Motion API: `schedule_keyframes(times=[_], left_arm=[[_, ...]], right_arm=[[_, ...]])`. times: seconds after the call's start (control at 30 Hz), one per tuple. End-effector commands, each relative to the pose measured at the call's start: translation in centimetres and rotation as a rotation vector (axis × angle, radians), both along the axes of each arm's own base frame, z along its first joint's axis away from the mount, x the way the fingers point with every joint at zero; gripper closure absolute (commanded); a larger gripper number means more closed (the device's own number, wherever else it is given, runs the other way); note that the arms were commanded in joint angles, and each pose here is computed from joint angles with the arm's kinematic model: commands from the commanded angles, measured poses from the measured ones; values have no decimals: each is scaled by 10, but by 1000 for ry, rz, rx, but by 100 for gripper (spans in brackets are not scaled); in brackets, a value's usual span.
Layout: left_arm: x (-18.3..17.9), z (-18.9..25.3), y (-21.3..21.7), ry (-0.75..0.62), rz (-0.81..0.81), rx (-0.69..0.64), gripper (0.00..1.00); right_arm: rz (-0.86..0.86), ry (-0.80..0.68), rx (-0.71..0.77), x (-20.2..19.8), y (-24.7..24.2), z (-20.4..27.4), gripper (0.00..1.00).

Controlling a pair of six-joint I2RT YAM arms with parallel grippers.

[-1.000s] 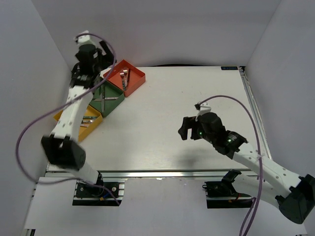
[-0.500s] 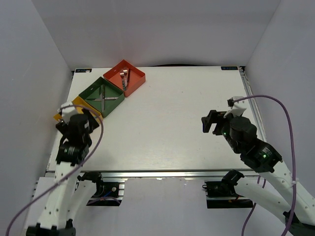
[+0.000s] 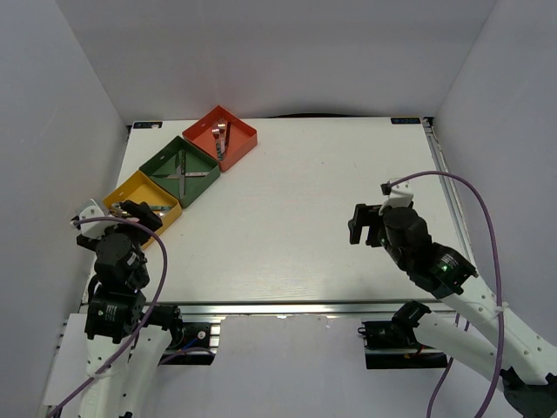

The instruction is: Sort the eating utensils into containers

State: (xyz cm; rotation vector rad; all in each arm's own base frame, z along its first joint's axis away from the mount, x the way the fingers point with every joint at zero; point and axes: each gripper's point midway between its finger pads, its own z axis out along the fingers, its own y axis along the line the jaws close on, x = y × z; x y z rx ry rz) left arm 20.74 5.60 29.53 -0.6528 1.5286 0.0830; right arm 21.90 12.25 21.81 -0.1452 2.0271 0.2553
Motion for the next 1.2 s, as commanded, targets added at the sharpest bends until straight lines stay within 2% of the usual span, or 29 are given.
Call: schedule_keyframes(times=[0.0,1.17], left_arm=[[6,-5,-5,21,-23,4,2],[10,-8,-10,29,-61,10,2]], right_arm=[[-15,-42,43,1,-2,19,11],[-17,-44,87,-8,-6,19,11]])
